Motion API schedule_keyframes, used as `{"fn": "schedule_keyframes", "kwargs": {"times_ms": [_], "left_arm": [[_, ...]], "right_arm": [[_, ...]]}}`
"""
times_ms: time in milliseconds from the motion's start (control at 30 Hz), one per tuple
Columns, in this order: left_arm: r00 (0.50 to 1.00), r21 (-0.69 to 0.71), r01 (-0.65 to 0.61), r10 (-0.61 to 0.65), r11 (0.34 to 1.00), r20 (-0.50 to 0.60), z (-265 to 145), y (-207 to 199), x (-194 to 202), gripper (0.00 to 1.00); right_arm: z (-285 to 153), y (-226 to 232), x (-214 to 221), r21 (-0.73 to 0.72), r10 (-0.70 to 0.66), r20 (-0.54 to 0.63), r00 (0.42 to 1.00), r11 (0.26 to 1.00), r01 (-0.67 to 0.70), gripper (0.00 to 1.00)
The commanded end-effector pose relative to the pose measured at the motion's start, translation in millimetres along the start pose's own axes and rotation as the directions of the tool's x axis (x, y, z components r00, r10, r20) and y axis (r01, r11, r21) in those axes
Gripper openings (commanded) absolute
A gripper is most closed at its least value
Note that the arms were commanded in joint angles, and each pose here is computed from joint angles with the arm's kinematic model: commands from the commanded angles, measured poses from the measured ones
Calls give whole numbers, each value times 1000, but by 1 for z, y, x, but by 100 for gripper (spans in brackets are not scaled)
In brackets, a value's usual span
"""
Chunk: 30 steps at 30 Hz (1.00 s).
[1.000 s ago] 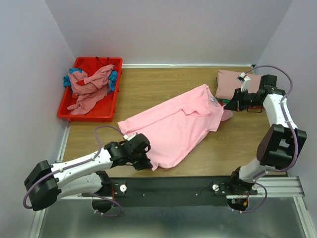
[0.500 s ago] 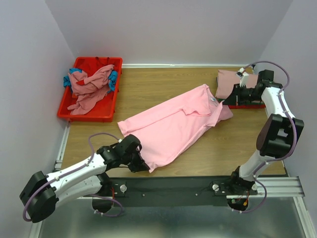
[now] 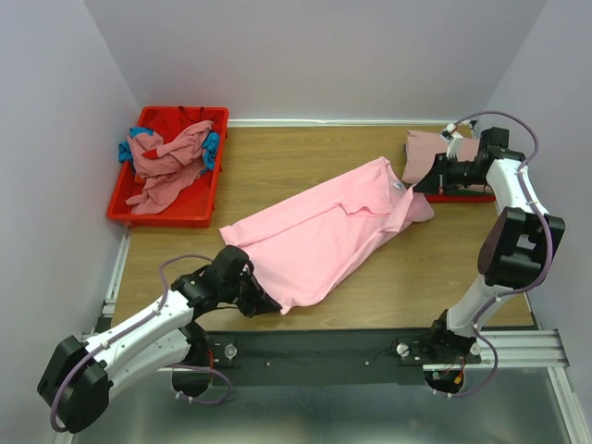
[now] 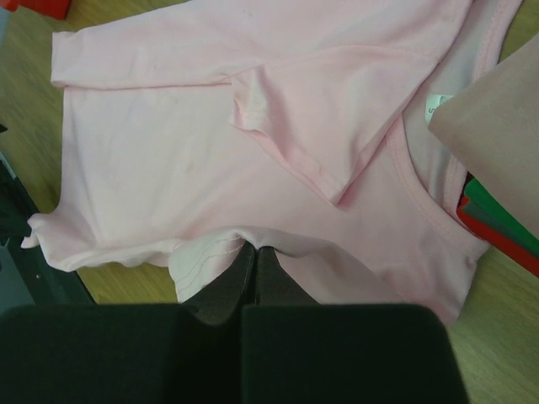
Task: Fold and stack the t-shirts
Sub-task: Fold the tshirt
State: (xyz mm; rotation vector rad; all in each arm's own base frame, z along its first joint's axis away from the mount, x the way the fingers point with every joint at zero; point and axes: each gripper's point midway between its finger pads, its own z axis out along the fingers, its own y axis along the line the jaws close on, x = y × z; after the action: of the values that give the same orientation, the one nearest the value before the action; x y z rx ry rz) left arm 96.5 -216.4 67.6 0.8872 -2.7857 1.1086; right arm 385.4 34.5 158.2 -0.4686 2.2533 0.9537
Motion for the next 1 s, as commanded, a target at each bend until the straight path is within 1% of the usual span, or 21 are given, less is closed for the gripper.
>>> {"fn": "schedule_keyframes", "kwargs": {"times_ms": [0, 233, 467, 667, 967], "left_arm": [[999, 47, 24, -22, 999, -41, -5, -8, 4, 0], [995, 35, 92, -92, 995, 22, -10, 6, -13, 0], [988, 48, 141, -144, 989, 61, -10, 16, -24, 0], [983, 69, 150, -157, 986, 96, -10, 14, -36, 0], [977, 74, 140, -150, 987, 152, -11, 8, -61, 0]], "right_arm": [[2, 5, -14, -36, -20, 30, 999, 999, 21, 0], [4, -5, -13, -5, -11, 16, 1000, 1000, 11, 0], [6, -11, -13, 15, -7, 13, 1000, 1000, 7, 0], [7, -17, -13, 39, -3, 10, 1000, 999, 3, 0], [10, -18, -18, 19, 0, 27, 1000, 1000, 0, 0]]}}
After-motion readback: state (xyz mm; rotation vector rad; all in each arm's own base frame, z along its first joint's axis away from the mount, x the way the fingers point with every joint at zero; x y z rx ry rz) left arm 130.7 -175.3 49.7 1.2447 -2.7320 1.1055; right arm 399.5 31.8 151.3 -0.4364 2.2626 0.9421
